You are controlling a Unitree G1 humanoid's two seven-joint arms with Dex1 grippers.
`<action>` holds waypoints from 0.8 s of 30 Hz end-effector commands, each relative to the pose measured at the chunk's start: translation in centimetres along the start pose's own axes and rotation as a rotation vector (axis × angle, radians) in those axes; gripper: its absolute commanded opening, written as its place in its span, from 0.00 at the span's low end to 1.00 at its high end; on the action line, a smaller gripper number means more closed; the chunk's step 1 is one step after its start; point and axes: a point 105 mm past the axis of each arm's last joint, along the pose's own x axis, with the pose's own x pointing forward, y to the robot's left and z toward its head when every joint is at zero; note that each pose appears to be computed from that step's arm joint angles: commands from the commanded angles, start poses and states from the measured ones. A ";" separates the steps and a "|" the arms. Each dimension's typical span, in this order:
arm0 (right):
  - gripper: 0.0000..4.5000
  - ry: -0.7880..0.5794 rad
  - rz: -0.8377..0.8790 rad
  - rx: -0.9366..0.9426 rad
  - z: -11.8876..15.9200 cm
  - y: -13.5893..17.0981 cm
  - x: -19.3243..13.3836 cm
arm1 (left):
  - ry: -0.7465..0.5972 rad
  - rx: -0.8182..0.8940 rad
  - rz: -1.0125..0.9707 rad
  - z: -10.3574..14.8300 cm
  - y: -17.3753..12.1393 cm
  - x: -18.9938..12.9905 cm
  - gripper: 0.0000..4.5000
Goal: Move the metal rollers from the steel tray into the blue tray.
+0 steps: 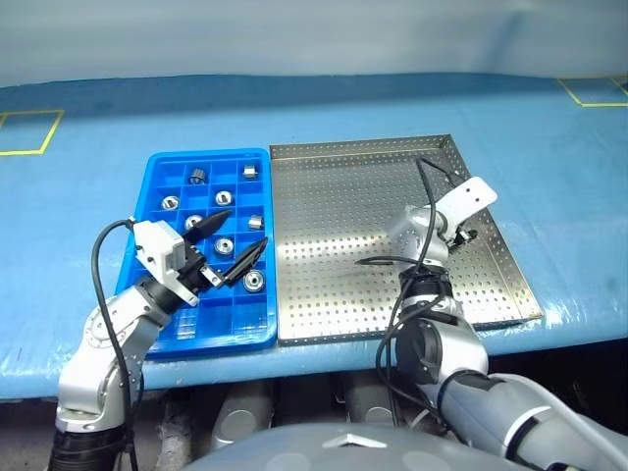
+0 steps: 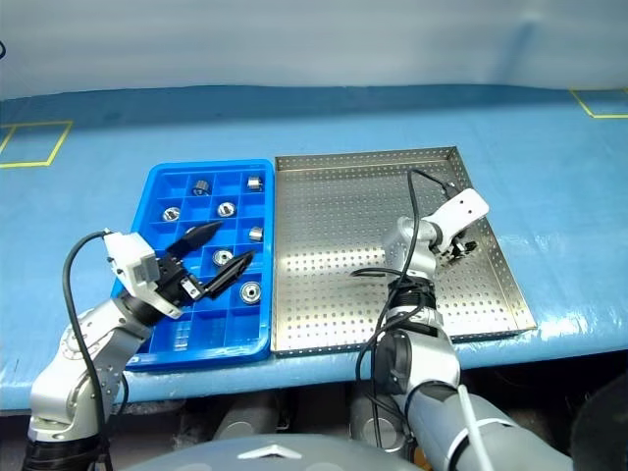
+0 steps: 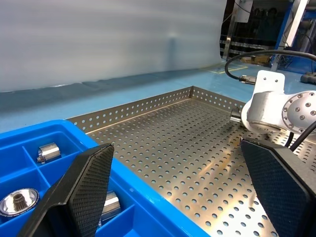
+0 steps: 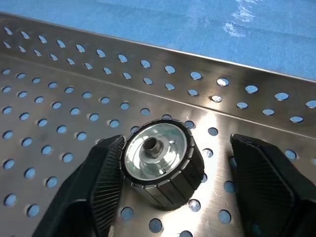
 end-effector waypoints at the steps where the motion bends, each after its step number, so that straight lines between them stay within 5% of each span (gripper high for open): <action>1: 0.58 -0.034 0.002 0.023 1.2 0.2 0.0 | -0.044 0.020 -0.015 1.0 -0.5 0.1 1.00; 3: 0.43 -0.036 0.007 0.016 1.1 0.2 0.0 | -0.045 0.021 -0.016 1.0 -0.5 0.1 1.00; 9: 0.41 -0.107 0.117 -0.041 1.9 1.8 -1.8 | -0.054 0.026 -0.016 1.2 -0.4 0.3 1.00; 13: 0.41 -0.358 0.474 -0.183 4.3 5.9 -7.1 | -0.065 0.030 -0.009 1.4 -0.4 0.2 1.00; 18: 0.41 -0.474 1.048 -0.398 4.0 9.0 -15.4 | -0.063 0.059 0.024 1.3 -0.1 -0.4 1.00; 24: 0.41 -0.373 1.626 -0.585 1.4 8.1 -22.1 | -0.102 0.083 0.086 1.7 0.2 -1.7 1.00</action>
